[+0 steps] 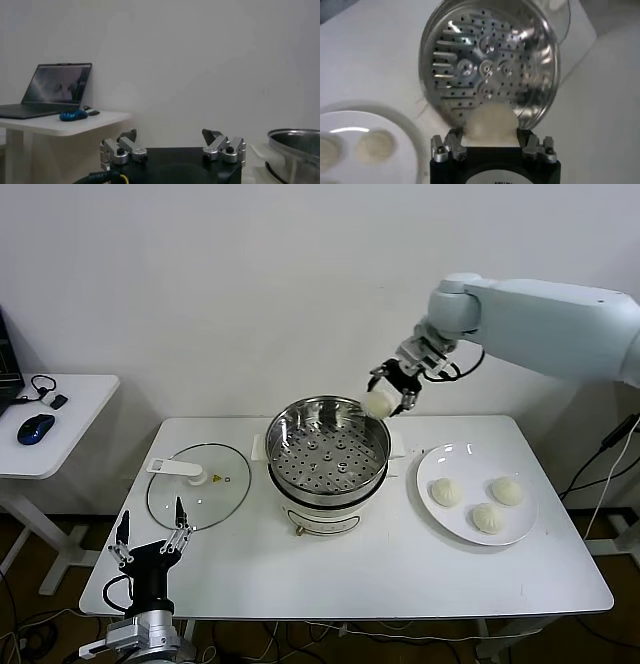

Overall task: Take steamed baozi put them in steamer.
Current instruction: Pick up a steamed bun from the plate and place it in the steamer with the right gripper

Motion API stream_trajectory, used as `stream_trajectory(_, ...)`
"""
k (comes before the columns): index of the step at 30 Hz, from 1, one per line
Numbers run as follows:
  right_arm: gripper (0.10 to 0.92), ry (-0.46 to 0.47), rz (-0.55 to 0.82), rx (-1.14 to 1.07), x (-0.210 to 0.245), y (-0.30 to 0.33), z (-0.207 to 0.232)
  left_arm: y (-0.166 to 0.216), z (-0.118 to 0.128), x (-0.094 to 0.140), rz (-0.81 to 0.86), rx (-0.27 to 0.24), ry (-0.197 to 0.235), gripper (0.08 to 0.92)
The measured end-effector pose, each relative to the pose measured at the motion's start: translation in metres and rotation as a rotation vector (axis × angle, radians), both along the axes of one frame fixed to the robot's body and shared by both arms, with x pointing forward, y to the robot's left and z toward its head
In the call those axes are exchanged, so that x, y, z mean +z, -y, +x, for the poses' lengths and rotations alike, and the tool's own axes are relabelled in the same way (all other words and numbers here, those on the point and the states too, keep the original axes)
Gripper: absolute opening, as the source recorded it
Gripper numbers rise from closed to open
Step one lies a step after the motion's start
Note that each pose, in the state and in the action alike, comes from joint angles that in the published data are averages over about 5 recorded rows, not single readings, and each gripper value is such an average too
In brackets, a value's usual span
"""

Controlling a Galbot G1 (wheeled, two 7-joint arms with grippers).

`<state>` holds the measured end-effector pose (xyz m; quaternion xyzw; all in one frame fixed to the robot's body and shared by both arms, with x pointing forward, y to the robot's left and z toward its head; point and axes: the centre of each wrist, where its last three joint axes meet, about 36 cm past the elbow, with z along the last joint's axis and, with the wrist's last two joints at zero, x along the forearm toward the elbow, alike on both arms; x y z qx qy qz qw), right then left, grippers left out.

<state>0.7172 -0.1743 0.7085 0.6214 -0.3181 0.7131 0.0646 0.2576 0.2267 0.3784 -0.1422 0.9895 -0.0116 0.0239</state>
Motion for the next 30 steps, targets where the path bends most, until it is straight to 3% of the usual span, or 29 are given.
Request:
stream_trajectory(12,0.704,0.072,-0.098,0.283,-0.027,-0.051,0.032,-0.002,0.0,-0.001,-0.004,0.009,0.002,0.823)
stream_trajectory(30,0.704,0.081,-0.149,0.32,-0.089,-0.075,0.06,-0.006,0.001,-0.003,-0.011,0.021,0.002,0.823)
